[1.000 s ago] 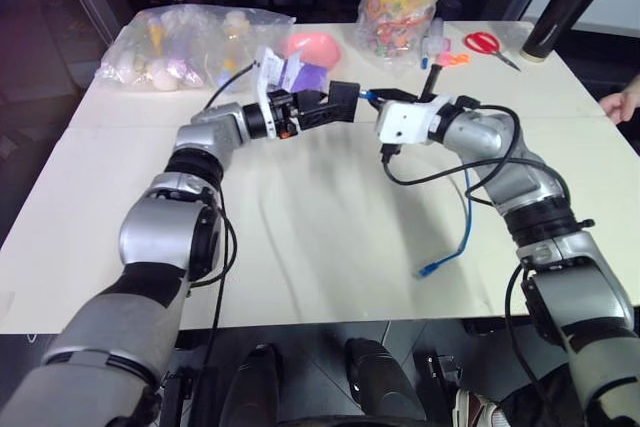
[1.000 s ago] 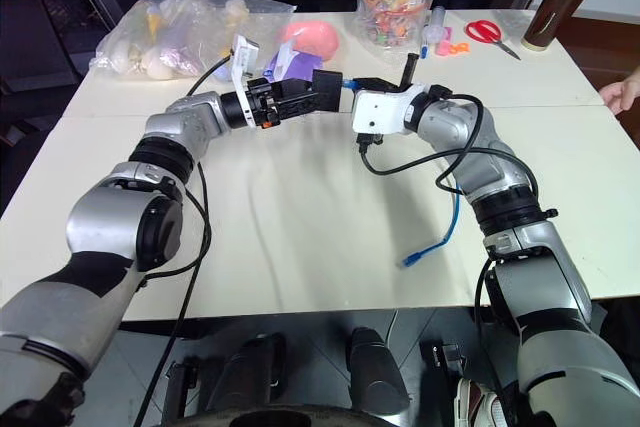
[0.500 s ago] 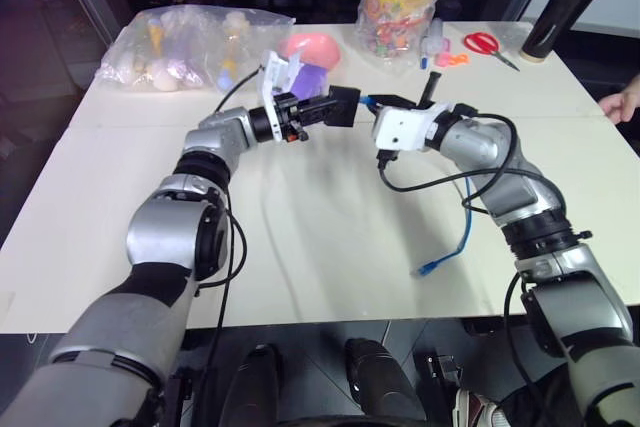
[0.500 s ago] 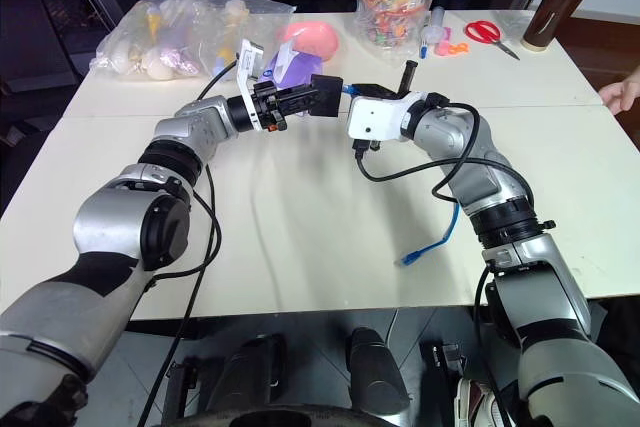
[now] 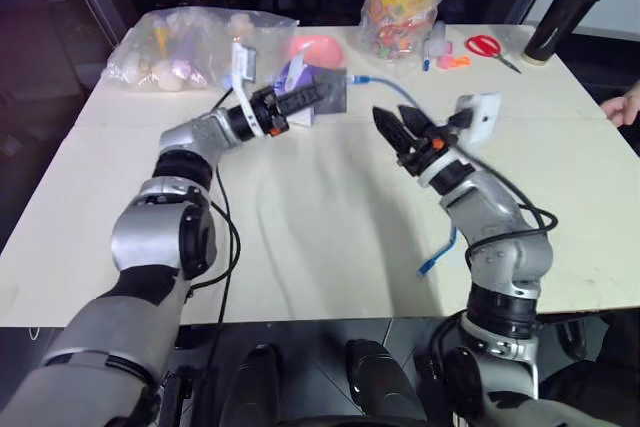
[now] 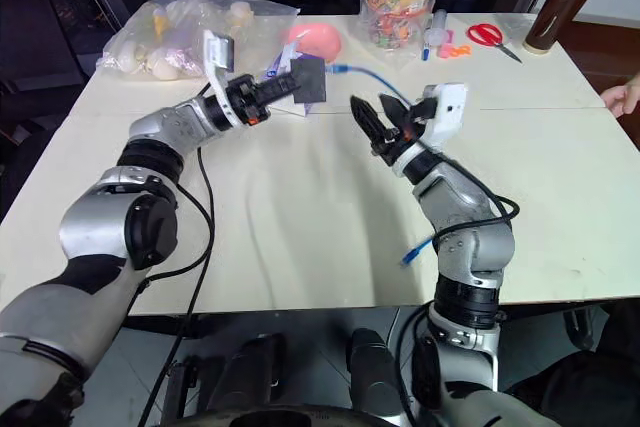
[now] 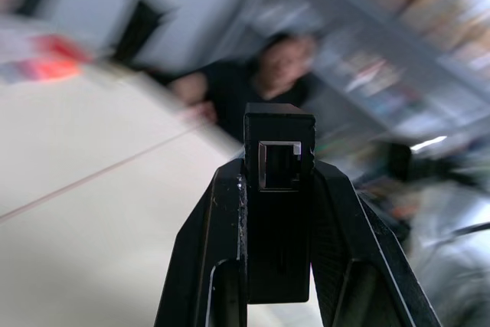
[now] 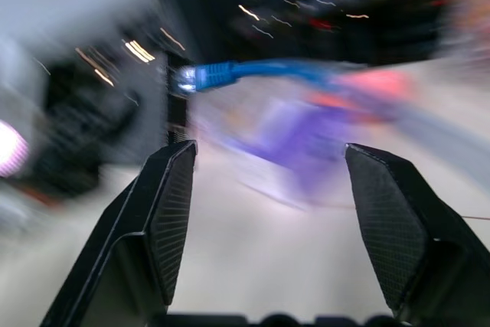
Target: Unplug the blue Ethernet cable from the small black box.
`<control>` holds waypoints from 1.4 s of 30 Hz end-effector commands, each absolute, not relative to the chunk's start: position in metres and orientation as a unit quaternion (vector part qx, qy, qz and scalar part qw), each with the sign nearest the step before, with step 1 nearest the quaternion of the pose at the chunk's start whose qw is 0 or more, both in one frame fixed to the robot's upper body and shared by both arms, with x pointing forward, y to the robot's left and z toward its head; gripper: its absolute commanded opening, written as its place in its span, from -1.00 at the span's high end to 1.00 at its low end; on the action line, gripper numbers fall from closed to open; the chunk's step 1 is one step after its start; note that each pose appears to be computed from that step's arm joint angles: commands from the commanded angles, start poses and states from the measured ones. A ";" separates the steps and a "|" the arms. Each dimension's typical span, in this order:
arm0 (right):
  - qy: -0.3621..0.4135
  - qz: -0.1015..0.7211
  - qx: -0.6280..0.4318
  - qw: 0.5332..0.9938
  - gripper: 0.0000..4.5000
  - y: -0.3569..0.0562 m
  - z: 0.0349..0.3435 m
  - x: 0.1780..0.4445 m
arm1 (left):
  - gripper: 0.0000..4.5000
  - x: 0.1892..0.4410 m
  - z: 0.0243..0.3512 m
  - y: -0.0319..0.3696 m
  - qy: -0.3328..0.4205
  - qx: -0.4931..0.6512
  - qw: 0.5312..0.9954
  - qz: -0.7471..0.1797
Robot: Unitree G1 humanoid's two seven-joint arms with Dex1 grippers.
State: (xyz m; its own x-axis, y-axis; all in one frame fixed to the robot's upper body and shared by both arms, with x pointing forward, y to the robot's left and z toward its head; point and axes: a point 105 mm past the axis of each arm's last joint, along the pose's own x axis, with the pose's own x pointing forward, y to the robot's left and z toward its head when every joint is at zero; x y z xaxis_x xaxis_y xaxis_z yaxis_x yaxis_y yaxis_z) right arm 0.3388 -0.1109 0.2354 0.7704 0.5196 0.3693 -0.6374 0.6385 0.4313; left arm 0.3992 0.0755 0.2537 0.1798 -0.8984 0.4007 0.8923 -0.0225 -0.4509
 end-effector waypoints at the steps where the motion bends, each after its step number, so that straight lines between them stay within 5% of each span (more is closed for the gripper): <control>1: -0.140 0.368 0.332 0.857 -0.40 -0.106 0.264 0.322 | 0.79 0.387 0.271 0.075 -0.012 -0.323 0.664 -0.674; 28: -0.134 0.390 0.322 0.853 -0.40 -0.091 0.263 0.327 | 0.79 0.367 0.263 0.050 0.020 -0.364 0.613 -0.702; 31: -0.137 0.390 0.323 0.851 -0.04 -0.091 0.264 0.327 | 0.79 0.366 0.262 0.048 0.023 -0.363 0.611 -0.703; 36: -0.142 0.395 0.335 0.844 0.99 -0.089 0.266 0.325 | 0.79 0.367 0.261 0.047 0.025 -0.366 0.612 -0.701; 42: -0.141 0.397 0.349 0.837 0.99 -0.086 0.266 0.324 | 0.79 0.367 0.260 0.046 0.024 -0.368 0.614 -0.698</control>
